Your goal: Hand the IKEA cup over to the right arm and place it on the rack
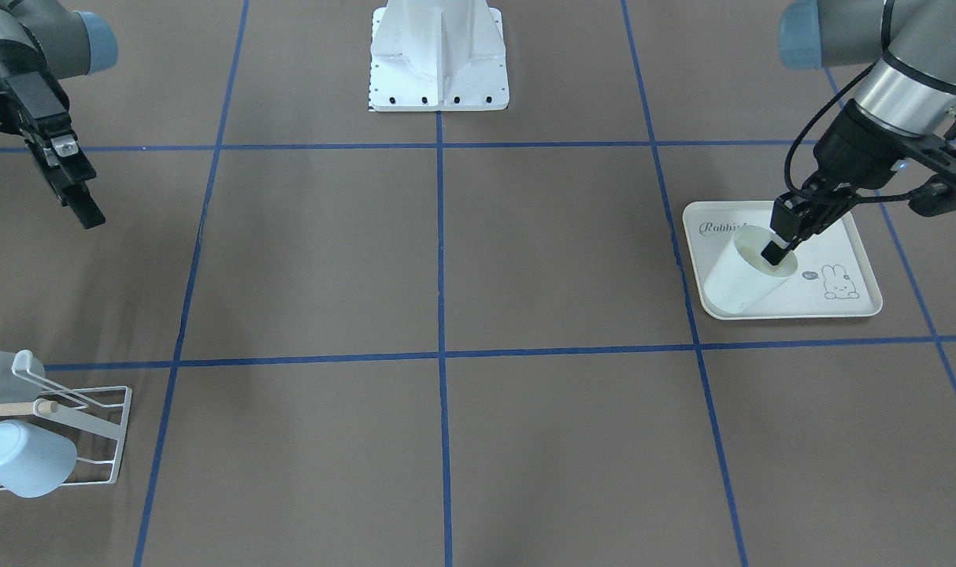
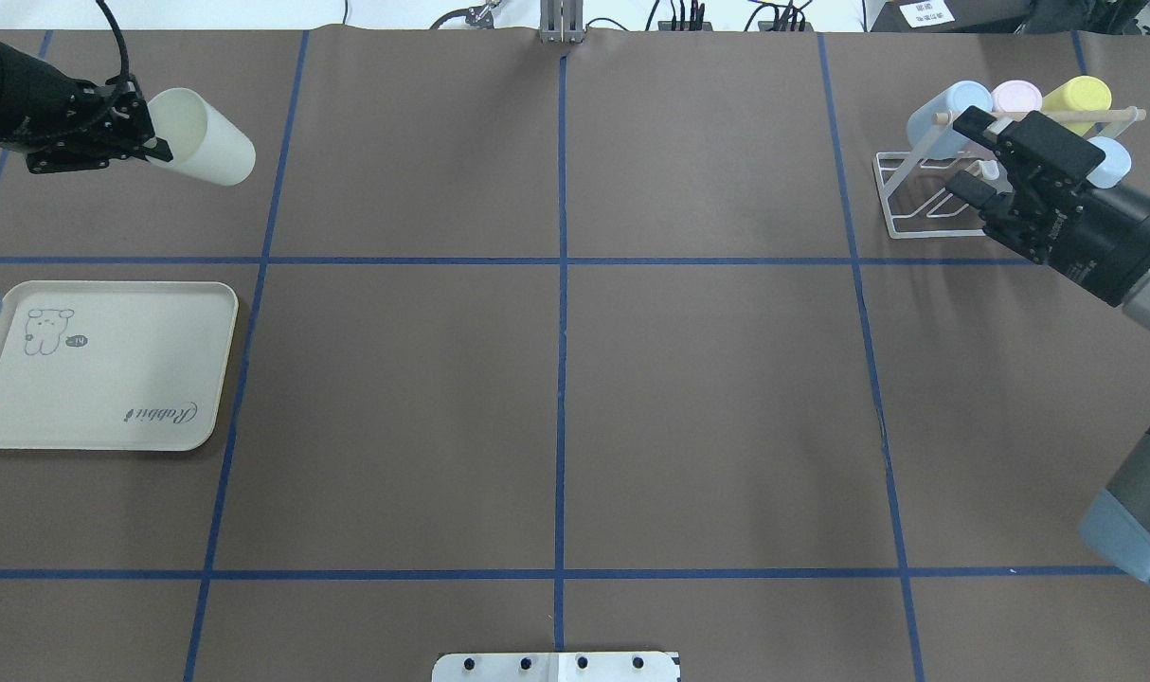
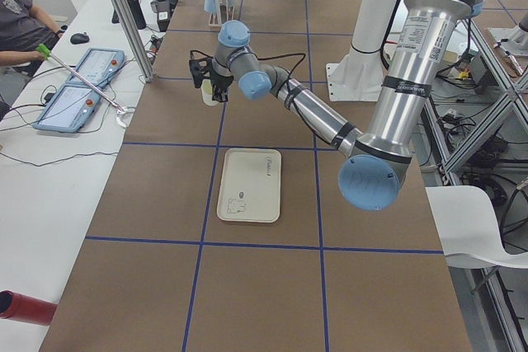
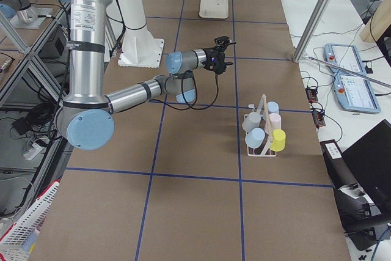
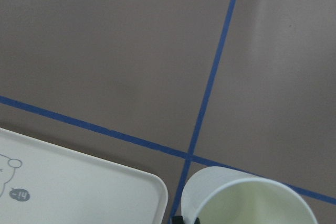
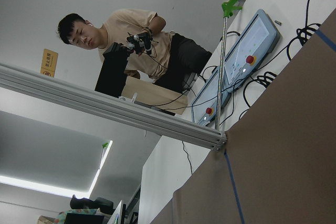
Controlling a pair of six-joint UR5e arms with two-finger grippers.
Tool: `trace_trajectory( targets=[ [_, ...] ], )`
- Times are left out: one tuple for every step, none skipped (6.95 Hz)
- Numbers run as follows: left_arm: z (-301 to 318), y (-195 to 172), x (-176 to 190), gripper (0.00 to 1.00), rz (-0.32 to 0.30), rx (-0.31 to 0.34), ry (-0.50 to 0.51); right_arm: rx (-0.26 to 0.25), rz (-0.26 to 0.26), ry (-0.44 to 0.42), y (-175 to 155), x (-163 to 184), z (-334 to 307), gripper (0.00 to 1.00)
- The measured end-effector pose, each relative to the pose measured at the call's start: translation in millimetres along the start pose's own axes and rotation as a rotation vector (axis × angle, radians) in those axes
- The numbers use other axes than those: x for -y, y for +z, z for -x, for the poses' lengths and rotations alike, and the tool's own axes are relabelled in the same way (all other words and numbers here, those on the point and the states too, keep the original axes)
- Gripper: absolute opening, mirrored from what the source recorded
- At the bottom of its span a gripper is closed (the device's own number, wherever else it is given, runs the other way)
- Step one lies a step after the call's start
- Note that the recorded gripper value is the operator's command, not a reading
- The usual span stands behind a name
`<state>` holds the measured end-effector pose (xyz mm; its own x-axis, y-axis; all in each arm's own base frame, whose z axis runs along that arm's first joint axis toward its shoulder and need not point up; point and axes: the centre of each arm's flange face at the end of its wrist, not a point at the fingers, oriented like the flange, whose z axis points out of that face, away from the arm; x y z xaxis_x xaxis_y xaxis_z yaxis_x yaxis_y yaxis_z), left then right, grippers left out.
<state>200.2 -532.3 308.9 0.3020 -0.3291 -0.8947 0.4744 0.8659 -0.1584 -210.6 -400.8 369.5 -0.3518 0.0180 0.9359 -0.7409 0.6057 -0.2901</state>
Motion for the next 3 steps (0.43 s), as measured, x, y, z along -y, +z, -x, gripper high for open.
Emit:
trace_trajectory(
  targets=[
    [-5, 5, -2, 0.00, 0.001, -0.111, -0.059, 0.014, 0.021, 0.044, 0, -8, 2, 0.99],
    [-9, 8, -8, 0.00, 0.005, -0.211, -0.109, 0.037, 0.046, 0.082, 0, -16, 4, 0.99],
    [-16, 12, -21, 0.00, 0.004, -0.306, -0.149, 0.056, 0.069, 0.122, -2, -23, 6, 0.99]
  ],
)
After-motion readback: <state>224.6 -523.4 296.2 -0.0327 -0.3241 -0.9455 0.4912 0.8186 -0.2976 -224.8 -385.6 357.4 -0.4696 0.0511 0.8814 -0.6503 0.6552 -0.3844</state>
